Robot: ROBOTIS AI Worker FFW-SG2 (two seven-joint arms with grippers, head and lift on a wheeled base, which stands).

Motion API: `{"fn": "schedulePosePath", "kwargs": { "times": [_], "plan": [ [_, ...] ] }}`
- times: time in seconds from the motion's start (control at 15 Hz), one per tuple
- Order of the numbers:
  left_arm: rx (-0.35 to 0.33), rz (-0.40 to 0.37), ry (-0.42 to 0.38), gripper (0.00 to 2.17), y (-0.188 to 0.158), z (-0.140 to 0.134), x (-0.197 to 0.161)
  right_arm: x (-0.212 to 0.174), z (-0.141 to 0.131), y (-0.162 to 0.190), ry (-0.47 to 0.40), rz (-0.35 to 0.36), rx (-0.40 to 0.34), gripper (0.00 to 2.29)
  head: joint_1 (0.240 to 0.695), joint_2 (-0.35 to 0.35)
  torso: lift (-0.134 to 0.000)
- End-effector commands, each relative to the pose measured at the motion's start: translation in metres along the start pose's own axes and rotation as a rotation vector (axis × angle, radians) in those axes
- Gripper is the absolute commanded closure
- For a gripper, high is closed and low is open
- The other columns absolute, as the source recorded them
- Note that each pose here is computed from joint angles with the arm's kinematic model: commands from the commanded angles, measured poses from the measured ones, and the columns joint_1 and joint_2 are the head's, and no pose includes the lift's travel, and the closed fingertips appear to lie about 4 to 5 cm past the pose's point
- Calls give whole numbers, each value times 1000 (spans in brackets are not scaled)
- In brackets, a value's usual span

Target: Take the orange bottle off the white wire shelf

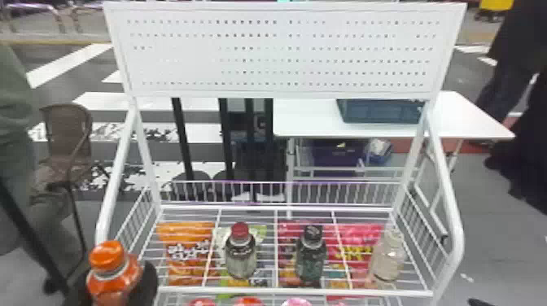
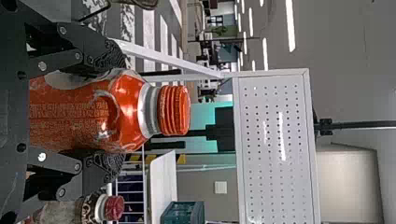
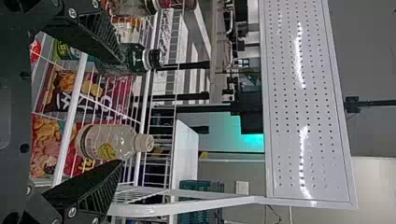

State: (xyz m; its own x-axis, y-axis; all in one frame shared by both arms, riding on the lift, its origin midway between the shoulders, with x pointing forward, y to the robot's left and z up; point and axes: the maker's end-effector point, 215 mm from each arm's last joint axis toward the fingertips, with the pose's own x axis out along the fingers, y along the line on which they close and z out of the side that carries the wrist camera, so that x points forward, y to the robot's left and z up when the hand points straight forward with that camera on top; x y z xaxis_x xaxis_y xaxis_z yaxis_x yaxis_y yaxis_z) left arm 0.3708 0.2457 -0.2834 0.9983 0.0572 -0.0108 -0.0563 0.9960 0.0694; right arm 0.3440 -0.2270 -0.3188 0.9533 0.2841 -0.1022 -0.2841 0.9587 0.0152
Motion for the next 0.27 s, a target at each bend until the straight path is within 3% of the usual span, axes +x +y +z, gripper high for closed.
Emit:
{"fn": "schedulePosePath", "kwargs": {
  "times": [0.0, 0.2],
  "plan": [
    [0, 0, -6, 940, 0, 2, 0, -1, 1, 0, -1, -1, -1, 140, 499, 0, 0],
    [2, 2, -6, 940, 2, 2, 0, -1, 1, 0, -2, -3, 1, 140, 499, 0, 0]
  ]
}}
